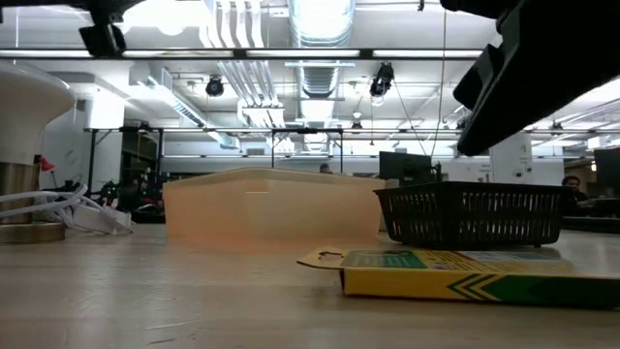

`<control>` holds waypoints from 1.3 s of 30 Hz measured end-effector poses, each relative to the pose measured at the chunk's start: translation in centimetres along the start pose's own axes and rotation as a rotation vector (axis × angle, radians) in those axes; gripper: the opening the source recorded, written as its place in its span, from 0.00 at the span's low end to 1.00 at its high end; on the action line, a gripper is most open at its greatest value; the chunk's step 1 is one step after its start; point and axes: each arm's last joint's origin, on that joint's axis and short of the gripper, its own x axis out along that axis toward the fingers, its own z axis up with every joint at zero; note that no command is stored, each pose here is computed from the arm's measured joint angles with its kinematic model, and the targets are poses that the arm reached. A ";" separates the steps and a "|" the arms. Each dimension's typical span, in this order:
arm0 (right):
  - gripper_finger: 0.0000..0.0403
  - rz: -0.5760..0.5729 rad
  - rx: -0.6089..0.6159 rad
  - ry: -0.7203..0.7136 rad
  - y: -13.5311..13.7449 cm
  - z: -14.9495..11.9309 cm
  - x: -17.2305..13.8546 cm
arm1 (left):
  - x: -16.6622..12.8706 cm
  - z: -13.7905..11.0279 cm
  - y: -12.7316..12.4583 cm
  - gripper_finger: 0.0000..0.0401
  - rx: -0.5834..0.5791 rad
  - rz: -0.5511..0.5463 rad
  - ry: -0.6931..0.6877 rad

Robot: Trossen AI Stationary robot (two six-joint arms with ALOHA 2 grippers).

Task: Pick & Place School Supplies
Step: Put the yellow crayon box into the black bin

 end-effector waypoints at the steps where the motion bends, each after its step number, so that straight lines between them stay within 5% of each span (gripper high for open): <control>1: 0.04 -0.002 0.009 0.002 -0.1 -0.1 0.0 | 0.3 0.1 -0.2 0.46 0.009 0.002 0.016; 7: 0.04 -0.024 0.130 0.033 -0.7 -1.3 0.4 | 3.1 -0.8 -0.7 0.46 0.001 0.034 0.154; 15: 0.04 0.011 0.069 0.046 0.1 -2.5 0.0 | 5.6 -5.9 -0.6 0.46 -0.038 0.103 0.399; 20: 0.04 0.019 0.057 0.047 0.4 -2.7 -0.1 | 5.9 -9.6 -1.0 0.46 -0.044 0.226 0.391; 39: 0.04 0.053 -0.066 0.061 0.8 -3.0 -0.3 | 8.9 -23.2 -2.3 0.46 -0.257 0.390 0.345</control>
